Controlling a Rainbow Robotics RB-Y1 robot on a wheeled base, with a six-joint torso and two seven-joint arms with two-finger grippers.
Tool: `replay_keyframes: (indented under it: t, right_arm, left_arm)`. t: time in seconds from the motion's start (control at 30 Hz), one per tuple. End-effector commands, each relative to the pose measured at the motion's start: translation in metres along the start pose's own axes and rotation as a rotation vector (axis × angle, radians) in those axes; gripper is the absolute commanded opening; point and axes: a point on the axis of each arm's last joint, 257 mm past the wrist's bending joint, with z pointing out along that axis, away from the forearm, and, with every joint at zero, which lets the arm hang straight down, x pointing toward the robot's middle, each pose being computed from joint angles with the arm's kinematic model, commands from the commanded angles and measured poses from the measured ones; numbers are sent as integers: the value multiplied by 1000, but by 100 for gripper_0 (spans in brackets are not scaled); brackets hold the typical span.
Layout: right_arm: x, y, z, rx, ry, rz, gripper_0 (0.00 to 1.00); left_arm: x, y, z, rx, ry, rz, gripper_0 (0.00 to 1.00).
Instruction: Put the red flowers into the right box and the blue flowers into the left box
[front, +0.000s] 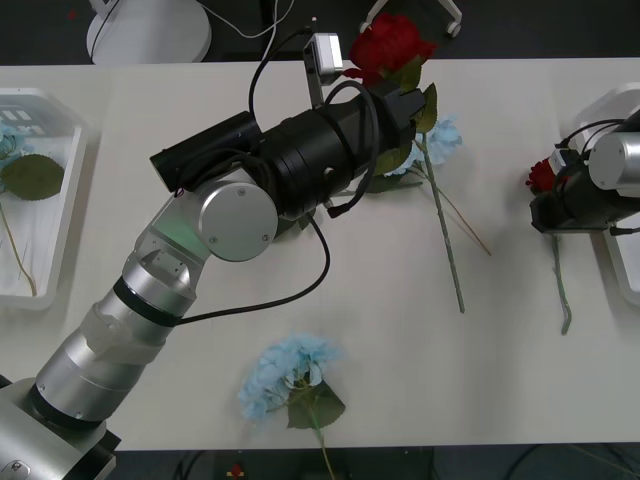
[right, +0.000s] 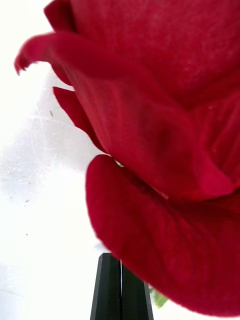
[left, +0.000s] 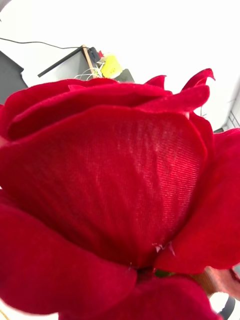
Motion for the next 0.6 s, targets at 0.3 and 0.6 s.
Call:
replay_keyframes:
  t: [0.3,0.6]
  right_arm:
    - [-28,-7,-73,-198,-36,-55,100]
    - [-7,28,-140,-514,-1,-192,100]
  left_arm:
    - [-15,-8,-8,25,-39,-67,0]
    - [-15,-10,-7,28,-39,-70,0]
